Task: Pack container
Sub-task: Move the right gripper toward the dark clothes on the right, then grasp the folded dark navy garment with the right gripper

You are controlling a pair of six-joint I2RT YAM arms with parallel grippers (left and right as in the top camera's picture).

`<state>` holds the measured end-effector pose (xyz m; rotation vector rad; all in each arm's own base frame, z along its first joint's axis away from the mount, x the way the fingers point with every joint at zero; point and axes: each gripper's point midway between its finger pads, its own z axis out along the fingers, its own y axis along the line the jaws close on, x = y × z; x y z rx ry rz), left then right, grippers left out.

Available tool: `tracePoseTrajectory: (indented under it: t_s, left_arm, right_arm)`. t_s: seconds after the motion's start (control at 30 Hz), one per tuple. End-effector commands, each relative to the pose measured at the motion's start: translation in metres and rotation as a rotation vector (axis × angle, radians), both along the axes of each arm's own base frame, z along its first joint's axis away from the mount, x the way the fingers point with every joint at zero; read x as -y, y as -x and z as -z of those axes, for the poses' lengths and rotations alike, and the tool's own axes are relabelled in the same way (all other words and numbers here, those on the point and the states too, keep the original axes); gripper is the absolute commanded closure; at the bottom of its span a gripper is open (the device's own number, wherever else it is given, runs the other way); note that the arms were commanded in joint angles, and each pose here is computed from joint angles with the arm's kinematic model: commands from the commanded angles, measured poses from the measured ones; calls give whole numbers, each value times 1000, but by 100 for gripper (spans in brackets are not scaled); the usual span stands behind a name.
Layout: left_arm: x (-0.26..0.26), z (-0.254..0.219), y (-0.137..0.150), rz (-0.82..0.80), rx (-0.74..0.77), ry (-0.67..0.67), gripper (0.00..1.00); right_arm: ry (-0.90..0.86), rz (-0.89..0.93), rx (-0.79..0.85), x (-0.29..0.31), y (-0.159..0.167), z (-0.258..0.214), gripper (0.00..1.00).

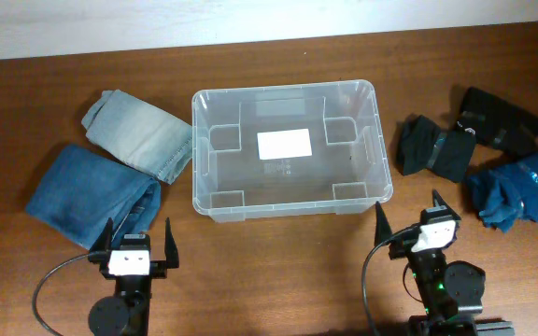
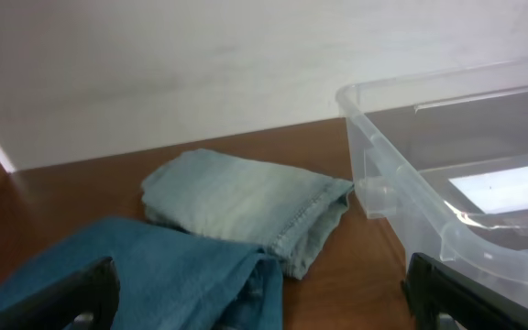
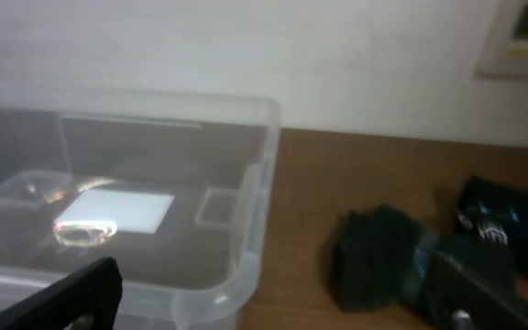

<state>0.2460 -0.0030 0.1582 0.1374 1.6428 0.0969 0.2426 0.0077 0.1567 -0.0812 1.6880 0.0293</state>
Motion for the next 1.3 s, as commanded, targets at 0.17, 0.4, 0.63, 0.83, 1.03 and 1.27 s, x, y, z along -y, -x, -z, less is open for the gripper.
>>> tracePoseTrajectory:
  t_s: [0.17,0.4,0.63,0.83,1.03,1.27]
  left_arm:
    - [0,-41,5,-6,-44,27,0]
    - [0,-67,-28,-7,-243,31,1]
    - [7,-71,-57,31,-435,43,1]
    - [7,-68,-60,30,-450,43,1]
    - [7,-68,-61,30,-451,44,1]
    - [7,-66,-61,30,-457,44,1]
  right_arm:
    - [-57,218,-146,35,1,-58,2]
    - [-84,131,-603,18,-51,-59,2]
    - [-349,477,-800,100,-50,-58,2]
    - [-699,824,-818,209,21,-30,2]
    - [-999,888,-840,264,49,25,2]
    - [-1101,712,-867,284,19,90,2]
